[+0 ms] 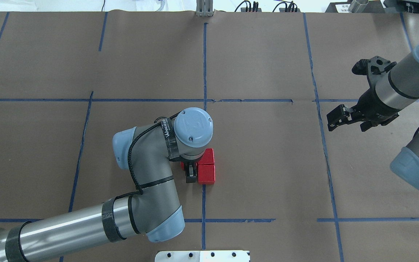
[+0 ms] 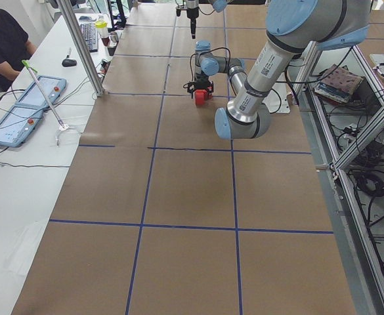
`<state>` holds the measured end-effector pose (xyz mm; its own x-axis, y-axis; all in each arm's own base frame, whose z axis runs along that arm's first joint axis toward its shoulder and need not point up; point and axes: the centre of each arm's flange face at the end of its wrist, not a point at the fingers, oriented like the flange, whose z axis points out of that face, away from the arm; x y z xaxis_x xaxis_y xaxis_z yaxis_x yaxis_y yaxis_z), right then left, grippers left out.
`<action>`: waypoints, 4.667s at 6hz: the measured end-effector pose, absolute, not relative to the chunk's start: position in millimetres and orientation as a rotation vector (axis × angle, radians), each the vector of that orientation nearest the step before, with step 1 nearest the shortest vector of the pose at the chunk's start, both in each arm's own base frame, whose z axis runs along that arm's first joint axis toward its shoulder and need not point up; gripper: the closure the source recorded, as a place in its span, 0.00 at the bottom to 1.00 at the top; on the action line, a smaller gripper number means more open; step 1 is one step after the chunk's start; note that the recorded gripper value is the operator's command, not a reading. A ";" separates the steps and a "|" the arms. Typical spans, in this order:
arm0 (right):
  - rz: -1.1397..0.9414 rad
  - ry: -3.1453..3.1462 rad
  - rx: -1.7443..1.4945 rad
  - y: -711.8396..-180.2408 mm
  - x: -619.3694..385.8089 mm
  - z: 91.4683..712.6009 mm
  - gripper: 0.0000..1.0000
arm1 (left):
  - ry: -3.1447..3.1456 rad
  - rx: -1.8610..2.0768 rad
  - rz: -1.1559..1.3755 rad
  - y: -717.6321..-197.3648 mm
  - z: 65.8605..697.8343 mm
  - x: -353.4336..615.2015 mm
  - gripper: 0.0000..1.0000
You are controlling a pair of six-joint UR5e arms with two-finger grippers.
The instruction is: Form red blocks into L shape at center
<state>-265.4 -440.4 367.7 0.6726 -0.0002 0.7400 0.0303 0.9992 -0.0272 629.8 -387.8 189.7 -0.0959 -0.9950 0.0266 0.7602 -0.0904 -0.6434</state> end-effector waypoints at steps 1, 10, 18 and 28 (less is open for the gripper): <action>-0.018 -0.834 -0.038 -440.4 -265.2 367.5 0.00 | 0.573 -0.557 -1.555 -386.2 181.9 623.0 0.00; 0.144 -0.811 0.039 -479.4 -157.3 388.1 0.00 | 0.763 -0.256 -0.814 -446.2 226.9 325.7 0.00; 0.107 -0.817 0.039 -507.8 -68.0 458.8 0.00 | 0.740 -0.046 -0.383 -485.2 288.7 227.8 0.00; 0.093 -0.820 0.010 -505.6 22.4 552.2 0.00 | 0.688 -0.046 -0.035 -502.2 529.6 -22.3 0.00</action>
<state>22.4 -505.6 552.2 0.6785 0.0792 0.7303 -0.0867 0.9959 -0.0274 -22.3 -502.2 529.6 0.7719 -0.0478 -0.6339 0.0173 0.9984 -0.0542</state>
